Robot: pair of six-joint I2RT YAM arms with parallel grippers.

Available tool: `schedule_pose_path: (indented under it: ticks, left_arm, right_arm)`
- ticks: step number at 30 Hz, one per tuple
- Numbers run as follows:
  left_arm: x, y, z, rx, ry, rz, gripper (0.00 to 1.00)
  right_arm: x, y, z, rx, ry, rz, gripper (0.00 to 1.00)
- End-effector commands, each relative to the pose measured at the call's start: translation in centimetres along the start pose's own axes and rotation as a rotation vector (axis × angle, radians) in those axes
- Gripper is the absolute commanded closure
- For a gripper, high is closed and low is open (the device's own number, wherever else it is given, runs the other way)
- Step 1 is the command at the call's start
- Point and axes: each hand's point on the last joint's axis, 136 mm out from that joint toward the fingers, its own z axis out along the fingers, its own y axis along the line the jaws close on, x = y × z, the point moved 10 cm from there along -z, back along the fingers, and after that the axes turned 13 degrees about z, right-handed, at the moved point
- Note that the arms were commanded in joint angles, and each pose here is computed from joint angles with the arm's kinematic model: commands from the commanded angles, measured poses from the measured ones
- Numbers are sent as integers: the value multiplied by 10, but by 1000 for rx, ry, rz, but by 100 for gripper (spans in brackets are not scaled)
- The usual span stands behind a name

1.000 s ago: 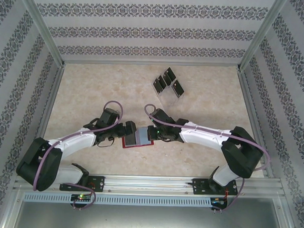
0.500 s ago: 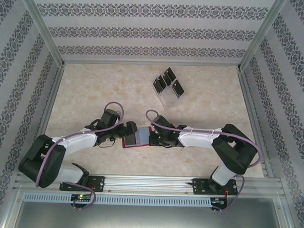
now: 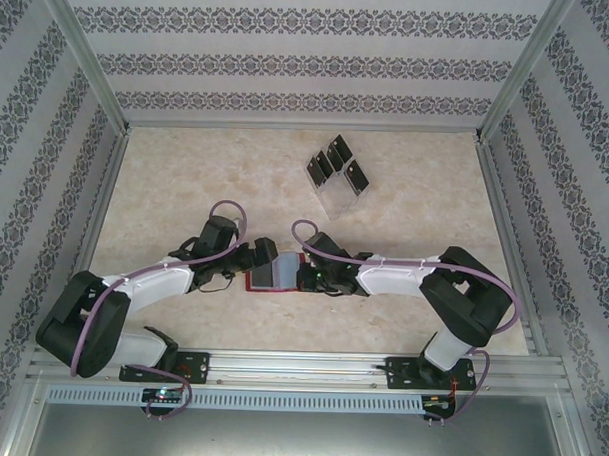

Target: Put the credit cards into the card holder

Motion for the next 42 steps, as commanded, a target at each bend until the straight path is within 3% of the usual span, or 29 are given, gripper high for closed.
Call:
schedule_pose_path:
  ticks: [1,7,15,19,27,28,31,36,42]
  left_arm:
    - [-19,-22,-8,127,-76,8,0]
    - [-24,-38,-8,185,-98,6,0]
    - [-28,-60,-2,229,-100,25,0]
    - [-26,-72,8,248,-89,38,0]
    - [-6,-100,44,299,-55,37,1]
    - [-2,-104,49,306,-46,37,1]
    - [-1,-109,57,323,-43,29,1]
    - [-16,-111,36,236,-91,81,0]
    - [-33,-96,5,165,-178,70,0]
  right_arm:
    - [6,-15,7,54,33,31,100]
    - [3,-11,1,30,28,28,100]
    - [-10,1,-63,-16,-110,24,100]
    - [-17,-15,-90,2,-191,67,100]
    - [-19,-62,-109,100,-254,194,100]
    - [-18,-65,-110,105,-256,202,99]
    - [-16,-66,-111,105,-242,204,79]
    - [-16,-49,-109,100,-202,154,61]
    - [-16,-25,-92,142,-163,120,56]
